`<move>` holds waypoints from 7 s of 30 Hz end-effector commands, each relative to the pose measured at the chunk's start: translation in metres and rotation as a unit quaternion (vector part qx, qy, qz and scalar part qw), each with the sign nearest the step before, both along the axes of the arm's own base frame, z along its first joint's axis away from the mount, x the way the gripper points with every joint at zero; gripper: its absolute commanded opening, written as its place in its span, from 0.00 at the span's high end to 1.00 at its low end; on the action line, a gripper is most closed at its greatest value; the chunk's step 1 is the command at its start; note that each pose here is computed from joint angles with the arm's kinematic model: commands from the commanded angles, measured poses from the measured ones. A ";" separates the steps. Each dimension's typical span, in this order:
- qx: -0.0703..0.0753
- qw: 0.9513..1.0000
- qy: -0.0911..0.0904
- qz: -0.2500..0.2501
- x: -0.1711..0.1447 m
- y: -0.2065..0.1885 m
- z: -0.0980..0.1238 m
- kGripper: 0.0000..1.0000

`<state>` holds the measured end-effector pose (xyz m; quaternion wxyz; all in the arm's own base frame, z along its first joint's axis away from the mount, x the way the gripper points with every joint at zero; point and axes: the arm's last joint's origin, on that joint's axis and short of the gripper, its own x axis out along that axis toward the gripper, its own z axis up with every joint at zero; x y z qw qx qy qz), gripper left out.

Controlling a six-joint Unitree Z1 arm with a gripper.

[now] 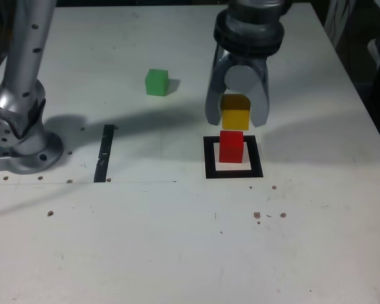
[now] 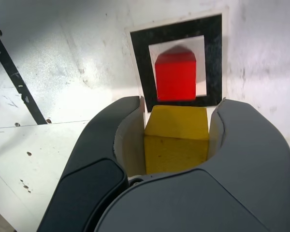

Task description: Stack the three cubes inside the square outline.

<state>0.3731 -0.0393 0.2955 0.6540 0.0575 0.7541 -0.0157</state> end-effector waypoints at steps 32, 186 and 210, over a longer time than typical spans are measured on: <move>-0.005 0.999 0.033 0.028 0.009 0.017 -0.033 0.66; 0.023 1.000 -0.016 -0.014 -0.137 0.165 -0.024 0.80; 0.047 0.999 -0.006 -0.015 -0.055 -0.001 0.046 0.82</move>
